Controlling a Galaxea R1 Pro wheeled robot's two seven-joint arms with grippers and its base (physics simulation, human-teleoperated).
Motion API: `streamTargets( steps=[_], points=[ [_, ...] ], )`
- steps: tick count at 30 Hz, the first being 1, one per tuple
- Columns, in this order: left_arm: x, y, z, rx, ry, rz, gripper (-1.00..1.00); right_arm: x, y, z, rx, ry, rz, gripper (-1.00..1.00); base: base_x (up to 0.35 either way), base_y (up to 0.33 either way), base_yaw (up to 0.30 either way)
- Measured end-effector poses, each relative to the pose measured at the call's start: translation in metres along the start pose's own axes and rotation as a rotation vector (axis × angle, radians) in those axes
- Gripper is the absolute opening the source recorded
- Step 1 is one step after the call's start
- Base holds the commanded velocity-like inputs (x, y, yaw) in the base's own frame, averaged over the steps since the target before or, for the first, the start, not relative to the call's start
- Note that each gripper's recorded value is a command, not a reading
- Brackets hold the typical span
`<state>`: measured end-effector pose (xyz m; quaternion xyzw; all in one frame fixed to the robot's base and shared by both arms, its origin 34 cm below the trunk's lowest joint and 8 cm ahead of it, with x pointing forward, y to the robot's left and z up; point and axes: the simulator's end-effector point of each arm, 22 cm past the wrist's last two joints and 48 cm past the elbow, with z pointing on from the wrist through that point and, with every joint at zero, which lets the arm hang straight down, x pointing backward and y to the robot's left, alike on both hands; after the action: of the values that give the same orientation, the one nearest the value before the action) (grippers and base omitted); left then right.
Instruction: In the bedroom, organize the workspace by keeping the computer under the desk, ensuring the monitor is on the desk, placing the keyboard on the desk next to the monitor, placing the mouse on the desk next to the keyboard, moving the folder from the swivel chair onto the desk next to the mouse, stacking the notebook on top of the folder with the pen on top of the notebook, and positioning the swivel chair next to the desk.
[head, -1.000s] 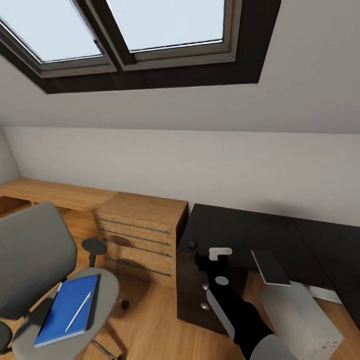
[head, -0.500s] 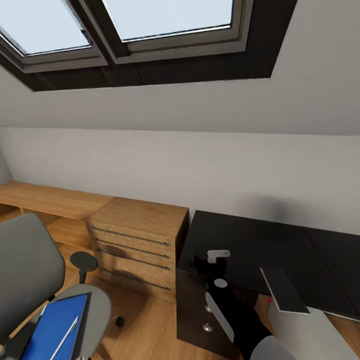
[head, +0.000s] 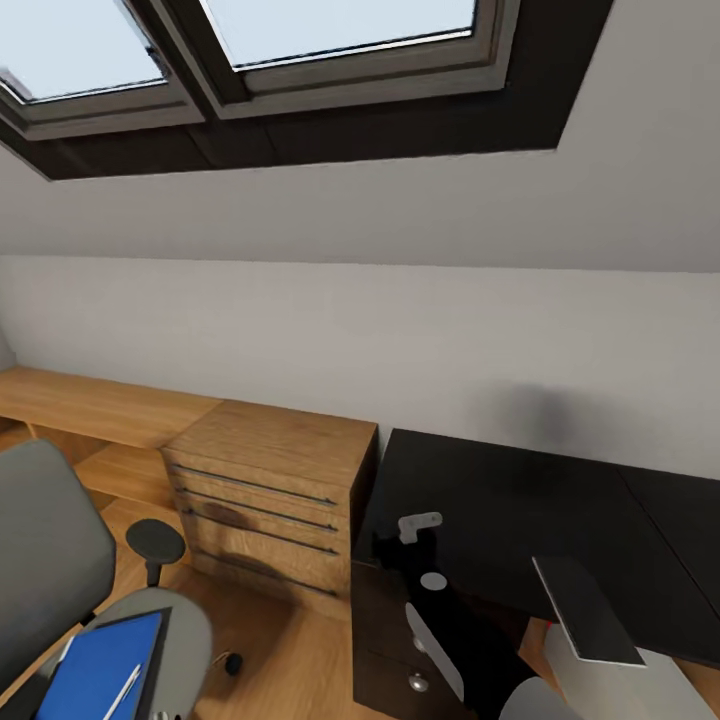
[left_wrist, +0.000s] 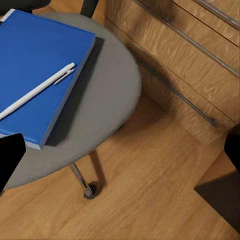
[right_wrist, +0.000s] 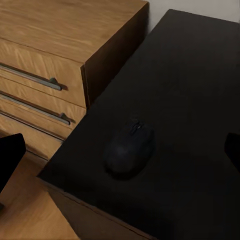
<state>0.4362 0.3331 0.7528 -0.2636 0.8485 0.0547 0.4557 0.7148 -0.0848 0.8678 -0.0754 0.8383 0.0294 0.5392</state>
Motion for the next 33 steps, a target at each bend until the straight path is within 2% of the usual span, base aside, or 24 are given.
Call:
streamTargets(
  steps=[7, 13, 17, 21, 24, 25, 27, 33],
  points=[
    [0.001, -0.002, -0.001, 0.004, 0.002, 0.0, 1.0, 0.026, -0.004, 0.003, 0.01, 0.055, -0.007, 1.0, 0.2, 0.0, 0.0],
    [0.017, -0.018, -0.009, 0.046, 0.029, 0.027, 1.0, 0.035, -0.005, 0.005, 0.015, 0.086, -0.006, 1.0, 0.023, 0.0, 0.0],
    [0.019, -0.02, -0.011, 0.053, 0.033, 0.03, 1.0, 0.021, -0.003, 0.014, 0.018, 0.084, -0.009, 1.0, 0.004, 0.0, 0.0],
    [0.02, -0.022, -0.012, 0.057, 0.034, 0.03, 1.0, 0.003, -0.017, 0.03, 0.045, 0.096, -0.024, 1.0, 0.001, 0.0, 0.0],
    [0.019, -0.023, -0.012, 0.057, 0.031, 0.028, 1.0, -0.007, -0.031, 0.041, 0.062, 0.118, 0.002, 1.0, 0.0, 0.0, 0.0],
    [0.017, -0.022, -0.011, 0.056, 0.028, 0.025, 1.0, -0.014, -0.036, 0.048, 0.054, 0.139, 0.041, 1.0, 0.0, 0.0, 0.0],
    [0.016, -0.022, -0.011, 0.056, 0.027, 0.023, 1.0, -0.022, -0.039, 0.054, 0.032, 0.152, 0.074, 1.0, 0.0, 0.0, 0.0],
    [0.019, -0.023, -0.006, 0.057, 0.019, 0.014, 1.0, -0.004, -0.042, 0.06, 0.023, 0.183, 0.085, 1.0, 0.0, 0.0, 0.0]
  ],
)
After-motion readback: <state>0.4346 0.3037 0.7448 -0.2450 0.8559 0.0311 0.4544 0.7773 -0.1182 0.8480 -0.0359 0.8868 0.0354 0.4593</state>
